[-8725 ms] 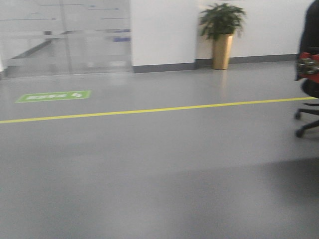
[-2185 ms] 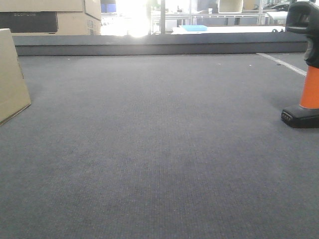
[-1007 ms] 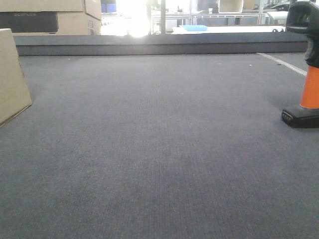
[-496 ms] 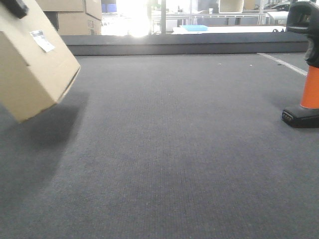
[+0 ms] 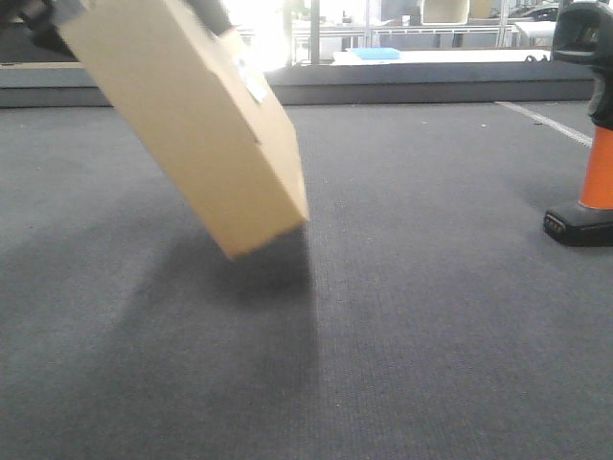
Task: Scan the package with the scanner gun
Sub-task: 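Close the left gripper on the box top and tilt it up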
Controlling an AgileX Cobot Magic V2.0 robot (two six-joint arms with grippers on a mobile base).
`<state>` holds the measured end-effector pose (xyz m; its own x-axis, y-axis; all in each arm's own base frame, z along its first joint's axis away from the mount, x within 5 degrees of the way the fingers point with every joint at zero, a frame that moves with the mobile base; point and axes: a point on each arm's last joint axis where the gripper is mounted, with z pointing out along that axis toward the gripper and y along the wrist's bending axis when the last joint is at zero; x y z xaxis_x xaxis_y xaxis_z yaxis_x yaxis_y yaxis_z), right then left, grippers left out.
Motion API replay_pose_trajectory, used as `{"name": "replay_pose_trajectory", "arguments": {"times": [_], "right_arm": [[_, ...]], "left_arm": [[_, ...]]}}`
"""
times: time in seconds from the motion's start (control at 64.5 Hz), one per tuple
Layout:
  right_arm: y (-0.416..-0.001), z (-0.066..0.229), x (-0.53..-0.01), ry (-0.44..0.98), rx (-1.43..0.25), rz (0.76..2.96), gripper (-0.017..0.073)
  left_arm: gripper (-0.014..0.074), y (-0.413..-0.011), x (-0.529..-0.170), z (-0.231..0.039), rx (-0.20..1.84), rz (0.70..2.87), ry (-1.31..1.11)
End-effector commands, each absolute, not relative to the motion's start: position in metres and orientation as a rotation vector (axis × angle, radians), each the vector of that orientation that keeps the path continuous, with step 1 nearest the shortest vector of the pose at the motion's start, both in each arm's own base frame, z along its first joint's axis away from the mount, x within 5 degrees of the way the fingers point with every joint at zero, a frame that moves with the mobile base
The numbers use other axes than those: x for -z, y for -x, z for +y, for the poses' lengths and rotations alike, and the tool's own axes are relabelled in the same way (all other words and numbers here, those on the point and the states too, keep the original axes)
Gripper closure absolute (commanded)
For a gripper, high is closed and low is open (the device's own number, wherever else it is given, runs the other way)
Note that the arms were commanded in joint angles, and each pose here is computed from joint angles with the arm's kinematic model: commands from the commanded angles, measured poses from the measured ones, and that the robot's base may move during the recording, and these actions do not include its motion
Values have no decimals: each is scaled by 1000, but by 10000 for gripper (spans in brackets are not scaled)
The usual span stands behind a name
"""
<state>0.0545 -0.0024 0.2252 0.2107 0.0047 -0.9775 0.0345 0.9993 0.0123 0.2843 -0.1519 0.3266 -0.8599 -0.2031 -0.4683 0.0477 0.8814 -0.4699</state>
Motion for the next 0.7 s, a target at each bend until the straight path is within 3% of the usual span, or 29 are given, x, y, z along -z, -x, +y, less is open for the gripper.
{"name": "replay_pose_trajectory", "arguments": {"times": [0.0,0.294,0.682], "right_arm": [[-53,-2,-229,-26,18,1420,721],[-46,1,-260,-7,4,1552,721],[-98,0,-268,-8,-8,1921,721]], "left_arm": [[704,-280,-318,-159,649,2523,120],[704,-276,-309,-158,607,2554,72],[704,-274,-308,-159,585,2579,-30]]}}
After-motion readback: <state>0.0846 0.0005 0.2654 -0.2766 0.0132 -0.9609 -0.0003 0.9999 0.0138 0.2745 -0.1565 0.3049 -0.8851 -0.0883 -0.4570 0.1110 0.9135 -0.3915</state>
